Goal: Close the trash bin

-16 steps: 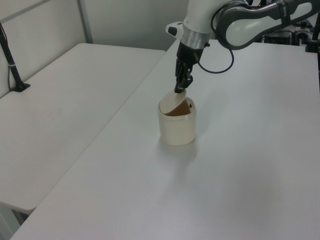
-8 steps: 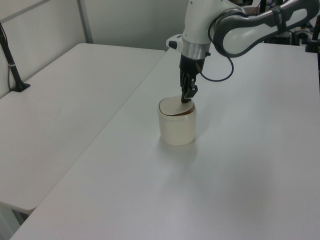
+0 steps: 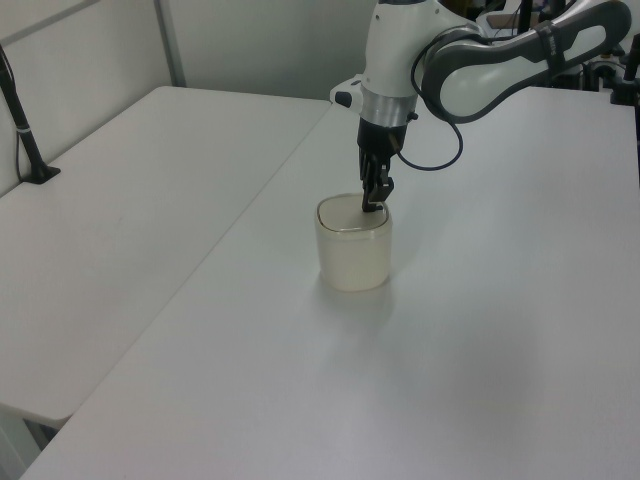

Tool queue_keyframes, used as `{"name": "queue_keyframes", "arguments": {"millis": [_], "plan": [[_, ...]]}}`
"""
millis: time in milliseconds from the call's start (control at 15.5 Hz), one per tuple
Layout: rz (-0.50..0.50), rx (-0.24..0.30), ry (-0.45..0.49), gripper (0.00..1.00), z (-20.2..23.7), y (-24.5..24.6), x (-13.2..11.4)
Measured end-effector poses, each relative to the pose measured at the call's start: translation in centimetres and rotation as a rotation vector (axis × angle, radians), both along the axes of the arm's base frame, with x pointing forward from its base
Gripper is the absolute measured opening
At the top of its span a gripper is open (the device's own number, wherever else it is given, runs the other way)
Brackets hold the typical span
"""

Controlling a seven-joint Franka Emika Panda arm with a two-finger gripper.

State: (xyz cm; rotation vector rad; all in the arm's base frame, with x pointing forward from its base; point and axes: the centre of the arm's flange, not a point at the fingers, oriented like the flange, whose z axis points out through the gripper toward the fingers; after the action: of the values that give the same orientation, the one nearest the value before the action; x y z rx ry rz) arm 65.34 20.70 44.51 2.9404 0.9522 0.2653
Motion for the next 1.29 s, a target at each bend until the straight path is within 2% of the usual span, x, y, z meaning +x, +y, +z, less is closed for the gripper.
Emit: {"name": "queue_keyframes", "arguments": {"millis": [258, 452, 839, 1097, 1290], "plan": [[-0.064, -0.011, 0.02, 0.07, 3.1, -4.1, 0.3], [-0.169, -0.017, 0.043, 0.09, 6.8, -9.5, -0.4], [-0.424, -0.026, 0.125, 0.11, 13.5, -19.6, -4.7], [-0.559, -0.017, 0.13, 0.11, 16.3, -22.9, -7.0], [-0.589, -0.013, 0.125, 0.14, 16.8, -23.3, -7.5]]}}
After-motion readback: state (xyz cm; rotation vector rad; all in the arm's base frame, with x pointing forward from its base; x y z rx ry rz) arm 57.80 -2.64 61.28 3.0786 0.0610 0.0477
